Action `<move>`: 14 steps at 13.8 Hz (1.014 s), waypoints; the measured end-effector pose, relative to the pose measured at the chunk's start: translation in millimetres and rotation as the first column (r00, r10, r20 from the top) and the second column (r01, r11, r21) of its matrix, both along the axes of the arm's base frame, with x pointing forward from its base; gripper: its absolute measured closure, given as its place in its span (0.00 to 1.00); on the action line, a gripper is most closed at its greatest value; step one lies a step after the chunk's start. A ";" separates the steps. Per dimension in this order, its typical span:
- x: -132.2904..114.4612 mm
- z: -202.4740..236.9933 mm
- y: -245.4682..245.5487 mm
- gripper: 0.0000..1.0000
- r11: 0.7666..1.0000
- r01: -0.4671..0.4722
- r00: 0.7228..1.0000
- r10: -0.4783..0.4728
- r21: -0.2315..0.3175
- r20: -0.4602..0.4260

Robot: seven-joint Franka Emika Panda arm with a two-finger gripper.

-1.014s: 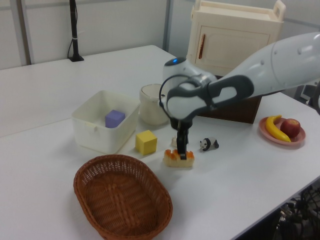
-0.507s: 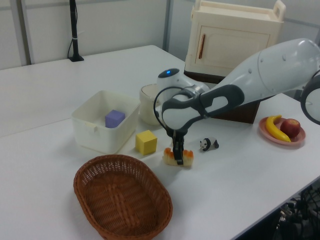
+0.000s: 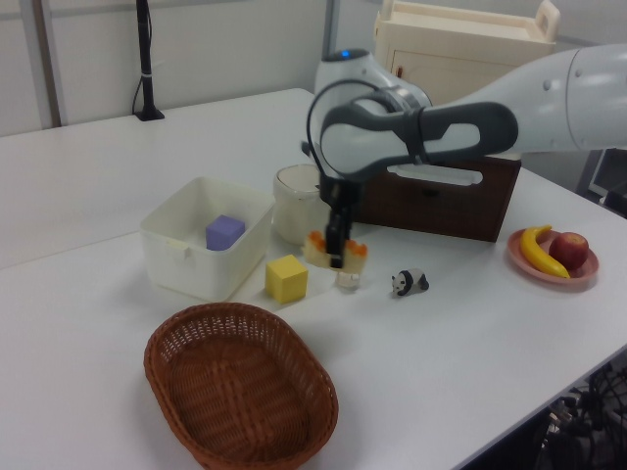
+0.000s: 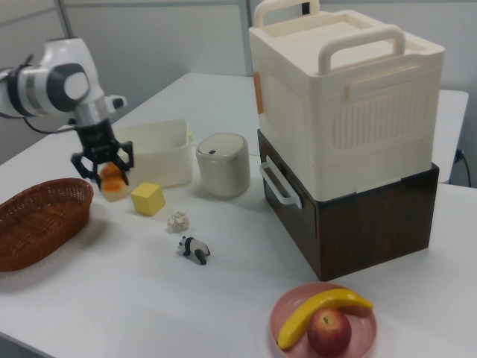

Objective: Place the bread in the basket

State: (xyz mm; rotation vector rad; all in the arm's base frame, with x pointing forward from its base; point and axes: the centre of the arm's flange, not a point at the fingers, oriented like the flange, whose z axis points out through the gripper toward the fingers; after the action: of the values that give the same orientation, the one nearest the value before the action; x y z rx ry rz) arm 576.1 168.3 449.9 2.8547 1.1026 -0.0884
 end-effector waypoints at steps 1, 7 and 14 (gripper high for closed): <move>-2.8 6.3 16.9 0.39 0.999 0.032 0.999 -0.032 0.010 0.015; -59.0 -2.3 164.0 0.37 0.972 0.224 0.975 -0.224 0.068 -0.009; -79.4 -25.4 208.7 0.00 0.925 0.379 0.926 -0.378 0.032 -0.016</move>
State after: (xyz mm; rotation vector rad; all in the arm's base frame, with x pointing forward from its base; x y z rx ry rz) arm 496.7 377.0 424.6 3.0605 0.5412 -0.1066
